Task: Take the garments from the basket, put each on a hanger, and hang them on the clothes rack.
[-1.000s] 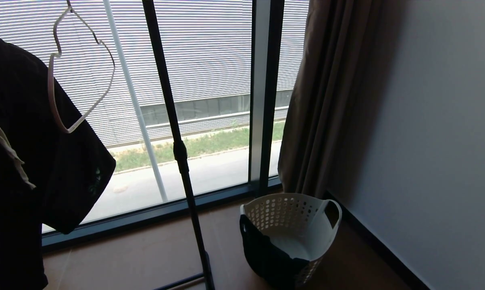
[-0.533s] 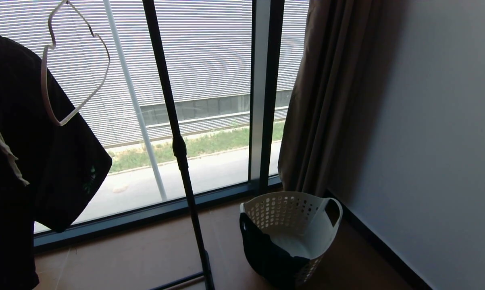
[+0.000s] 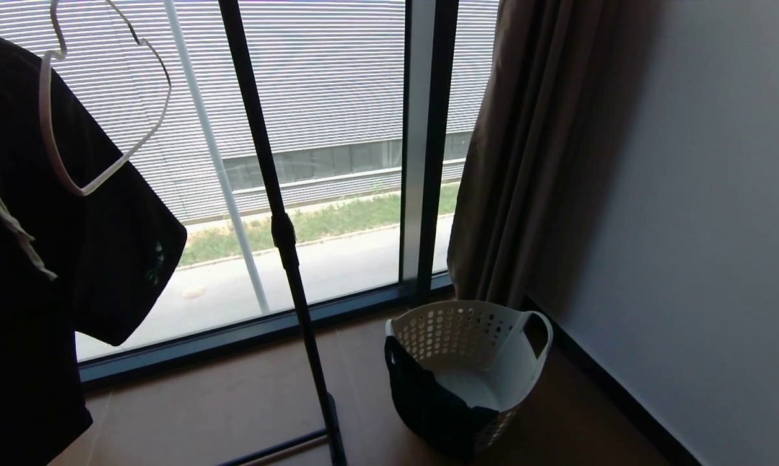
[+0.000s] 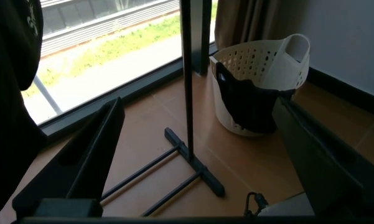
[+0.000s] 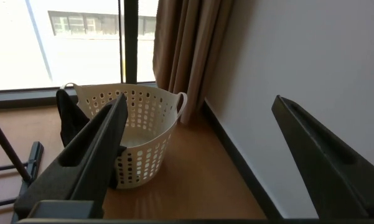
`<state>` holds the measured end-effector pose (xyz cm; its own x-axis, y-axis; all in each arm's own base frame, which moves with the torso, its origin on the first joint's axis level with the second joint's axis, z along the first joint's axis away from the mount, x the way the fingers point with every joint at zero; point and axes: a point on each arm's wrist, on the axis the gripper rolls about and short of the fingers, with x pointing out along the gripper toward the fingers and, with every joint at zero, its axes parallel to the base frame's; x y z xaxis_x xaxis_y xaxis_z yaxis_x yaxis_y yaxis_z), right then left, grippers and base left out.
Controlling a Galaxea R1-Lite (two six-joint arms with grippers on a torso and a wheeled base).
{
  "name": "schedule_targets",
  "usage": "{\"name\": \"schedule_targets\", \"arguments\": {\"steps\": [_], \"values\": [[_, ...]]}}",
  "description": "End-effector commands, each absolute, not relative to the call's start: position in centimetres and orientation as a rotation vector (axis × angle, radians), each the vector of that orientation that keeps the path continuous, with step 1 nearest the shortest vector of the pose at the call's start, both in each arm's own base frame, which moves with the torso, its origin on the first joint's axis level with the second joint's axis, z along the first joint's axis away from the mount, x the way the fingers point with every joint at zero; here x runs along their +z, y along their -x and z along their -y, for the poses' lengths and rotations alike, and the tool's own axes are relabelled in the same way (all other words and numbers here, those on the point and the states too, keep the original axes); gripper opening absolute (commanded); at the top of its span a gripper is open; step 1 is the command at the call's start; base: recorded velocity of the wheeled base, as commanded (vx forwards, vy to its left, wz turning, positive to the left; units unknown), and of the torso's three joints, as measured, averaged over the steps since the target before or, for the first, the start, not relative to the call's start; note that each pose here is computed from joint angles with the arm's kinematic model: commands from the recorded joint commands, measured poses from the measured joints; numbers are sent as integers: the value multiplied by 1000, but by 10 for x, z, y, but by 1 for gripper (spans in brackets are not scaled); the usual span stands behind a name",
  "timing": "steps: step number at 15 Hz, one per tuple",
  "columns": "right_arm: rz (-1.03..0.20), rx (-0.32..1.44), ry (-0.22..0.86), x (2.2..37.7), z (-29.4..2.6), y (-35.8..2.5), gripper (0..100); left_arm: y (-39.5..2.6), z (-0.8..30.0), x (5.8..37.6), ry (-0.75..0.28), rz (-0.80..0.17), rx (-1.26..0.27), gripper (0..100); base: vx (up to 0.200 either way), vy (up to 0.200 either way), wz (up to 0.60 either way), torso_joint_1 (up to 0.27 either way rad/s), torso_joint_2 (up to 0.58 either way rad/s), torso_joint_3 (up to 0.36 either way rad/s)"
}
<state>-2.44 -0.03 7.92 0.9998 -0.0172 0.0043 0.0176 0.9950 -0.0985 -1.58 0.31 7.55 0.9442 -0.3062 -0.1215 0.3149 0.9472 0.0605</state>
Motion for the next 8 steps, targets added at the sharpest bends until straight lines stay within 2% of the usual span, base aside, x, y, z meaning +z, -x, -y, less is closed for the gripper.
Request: {"name": "schedule_targets", "arguments": {"steps": [1, 8], "values": [[2, -17, 98, 79, 0, 24, 100, 16, -3, 76, -80, -113, -318, 100, 0, 0, 0, 7, 2, -188], [4, -22, 89, 79, 0, 24, 100, 16, -3, 75, -73, -111, -324, 100, 0, 0, 0, 3, 4, -196]]}}
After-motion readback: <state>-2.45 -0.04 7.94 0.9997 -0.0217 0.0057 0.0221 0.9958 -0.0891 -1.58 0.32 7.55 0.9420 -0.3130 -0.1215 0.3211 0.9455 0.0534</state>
